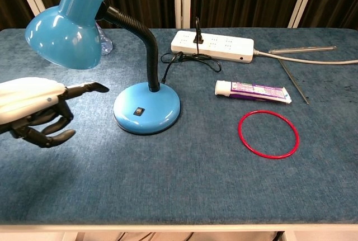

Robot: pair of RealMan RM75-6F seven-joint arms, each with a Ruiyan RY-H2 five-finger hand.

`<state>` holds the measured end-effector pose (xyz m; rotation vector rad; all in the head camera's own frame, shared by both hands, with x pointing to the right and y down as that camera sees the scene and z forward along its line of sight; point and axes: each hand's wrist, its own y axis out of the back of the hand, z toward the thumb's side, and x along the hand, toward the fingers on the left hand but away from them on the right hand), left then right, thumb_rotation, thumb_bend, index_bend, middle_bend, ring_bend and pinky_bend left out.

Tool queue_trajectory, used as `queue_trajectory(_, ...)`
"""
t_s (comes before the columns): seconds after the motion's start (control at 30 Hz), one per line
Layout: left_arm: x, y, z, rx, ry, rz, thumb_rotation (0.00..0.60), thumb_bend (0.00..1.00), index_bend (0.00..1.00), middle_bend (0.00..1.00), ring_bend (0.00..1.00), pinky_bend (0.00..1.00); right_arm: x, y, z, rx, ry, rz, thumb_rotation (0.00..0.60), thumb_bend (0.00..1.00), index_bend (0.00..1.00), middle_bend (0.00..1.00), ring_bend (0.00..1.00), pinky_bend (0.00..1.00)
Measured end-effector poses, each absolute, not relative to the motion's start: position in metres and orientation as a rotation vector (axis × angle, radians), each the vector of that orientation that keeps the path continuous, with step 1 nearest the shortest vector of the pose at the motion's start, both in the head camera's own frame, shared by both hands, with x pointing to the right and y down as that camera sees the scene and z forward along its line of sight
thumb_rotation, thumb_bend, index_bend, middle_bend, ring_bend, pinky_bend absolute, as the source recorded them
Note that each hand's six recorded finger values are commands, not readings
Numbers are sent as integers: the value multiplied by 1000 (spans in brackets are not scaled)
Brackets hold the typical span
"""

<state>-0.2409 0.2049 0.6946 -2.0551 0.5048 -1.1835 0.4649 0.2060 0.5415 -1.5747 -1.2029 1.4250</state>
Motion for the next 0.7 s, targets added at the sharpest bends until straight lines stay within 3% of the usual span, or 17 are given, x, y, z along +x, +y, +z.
queue_trajectory(0.7, -202, 205, 719, -2074, 412, -1165, 600, 475, 85, 778, 851, 904, 475, 208, 548, -1582, -1218, 1450, 600, 291, 0, 0, 0, 0)
